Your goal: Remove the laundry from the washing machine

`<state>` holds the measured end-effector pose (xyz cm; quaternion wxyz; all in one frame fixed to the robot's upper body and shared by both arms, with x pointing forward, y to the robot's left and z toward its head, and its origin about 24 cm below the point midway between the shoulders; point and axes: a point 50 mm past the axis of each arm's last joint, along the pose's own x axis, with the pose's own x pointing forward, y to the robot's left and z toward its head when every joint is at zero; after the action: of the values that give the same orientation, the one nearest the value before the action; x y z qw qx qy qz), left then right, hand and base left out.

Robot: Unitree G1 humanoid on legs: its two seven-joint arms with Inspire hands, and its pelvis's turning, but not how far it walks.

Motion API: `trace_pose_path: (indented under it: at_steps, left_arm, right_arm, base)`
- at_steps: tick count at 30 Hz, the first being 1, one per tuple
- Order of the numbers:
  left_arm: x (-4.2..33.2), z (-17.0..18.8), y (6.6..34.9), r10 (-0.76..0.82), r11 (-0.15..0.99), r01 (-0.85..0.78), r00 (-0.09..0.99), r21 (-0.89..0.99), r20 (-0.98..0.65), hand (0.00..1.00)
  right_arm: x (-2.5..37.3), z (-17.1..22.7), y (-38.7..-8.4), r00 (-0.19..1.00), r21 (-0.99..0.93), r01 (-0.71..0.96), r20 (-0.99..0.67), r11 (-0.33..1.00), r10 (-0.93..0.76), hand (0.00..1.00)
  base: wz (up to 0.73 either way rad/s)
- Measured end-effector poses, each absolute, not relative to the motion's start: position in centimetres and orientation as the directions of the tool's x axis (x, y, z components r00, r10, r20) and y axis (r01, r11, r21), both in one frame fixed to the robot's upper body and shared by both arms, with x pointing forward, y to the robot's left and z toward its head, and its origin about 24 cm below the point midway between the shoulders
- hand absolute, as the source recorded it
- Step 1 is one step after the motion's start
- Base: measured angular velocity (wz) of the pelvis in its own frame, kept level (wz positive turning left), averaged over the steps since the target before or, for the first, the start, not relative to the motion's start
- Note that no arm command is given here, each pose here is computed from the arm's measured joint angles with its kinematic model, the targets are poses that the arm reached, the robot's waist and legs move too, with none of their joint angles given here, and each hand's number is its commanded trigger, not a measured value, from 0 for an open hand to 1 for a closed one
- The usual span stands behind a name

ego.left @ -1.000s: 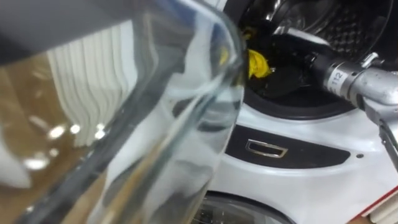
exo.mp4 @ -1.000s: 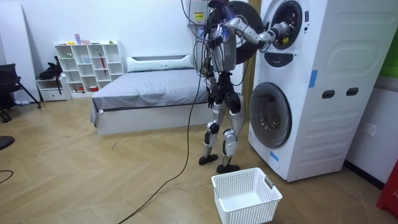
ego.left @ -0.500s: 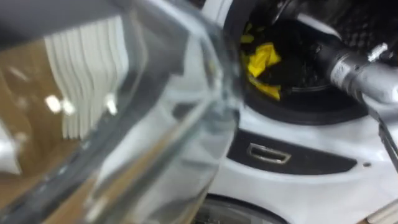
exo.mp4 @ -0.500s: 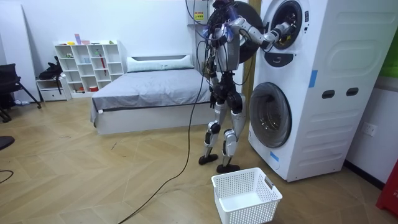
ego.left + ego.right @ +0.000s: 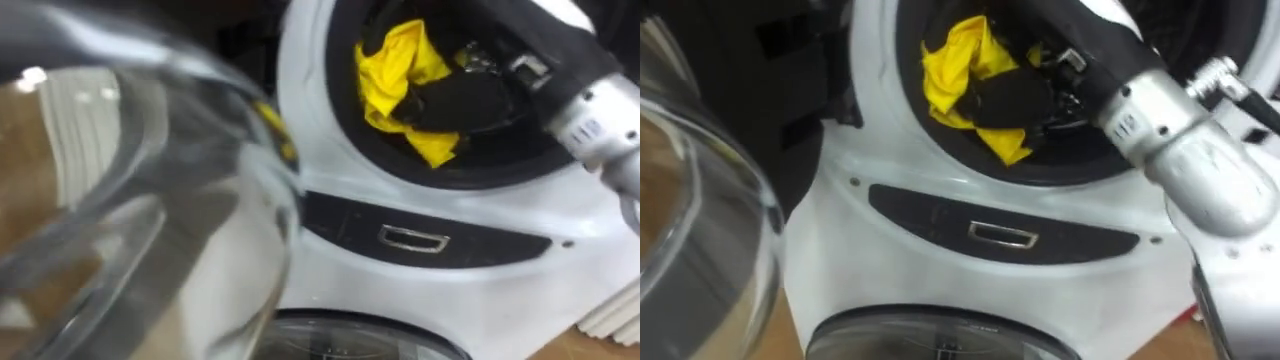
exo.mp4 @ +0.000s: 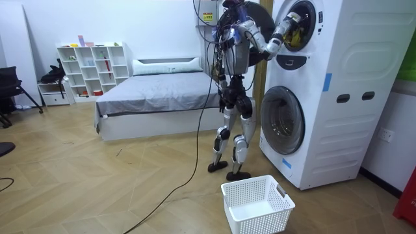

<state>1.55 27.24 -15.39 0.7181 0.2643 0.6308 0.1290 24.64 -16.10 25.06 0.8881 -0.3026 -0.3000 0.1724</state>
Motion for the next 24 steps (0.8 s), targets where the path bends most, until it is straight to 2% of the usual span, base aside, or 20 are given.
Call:
trace_pose_path:
  at_steps: [4,8,12,19,24]
  left_arm:
    - [0.2,-15.4,27.1,0.529,0.827,0.128,0.149,0.547,-0.836,0.00]
    - [-1.9,-15.3,27.3,0.540,0.827,0.118,0.105,0.549,-0.835,0.00]
    - [-2.0,-15.3,27.2,0.535,0.829,0.120,0.113,0.546,-0.837,0.00]
    - [-0.7,-15.3,27.0,0.523,0.831,0.100,0.189,0.546,-0.831,0.00]
    - [-1.0,-15.2,27.2,0.527,0.833,0.079,0.186,0.548,-0.829,0.00]
  right_arm:
    - [22.9,24.0,-16.7,0.745,-0.596,-0.161,0.449,0.786,0.493,1.00]
    - [21.9,23.4,-18.6,0.774,-0.554,-0.129,0.462,0.822,0.433,1.00]
    - [21.5,23.2,-19.7,0.787,-0.534,-0.103,0.472,0.839,0.397,1.00]
    - [20.7,23.5,-20.4,0.751,-0.476,-0.125,0.527,0.871,0.396,1.00]
    - [19.8,23.3,-22.0,0.763,-0.395,-0.134,0.544,0.909,0.349,1.00]
  base:
    - [-0.02]
    - [-0.04]
    - [-0.12]
    - [-0.04]
    - [0.02]
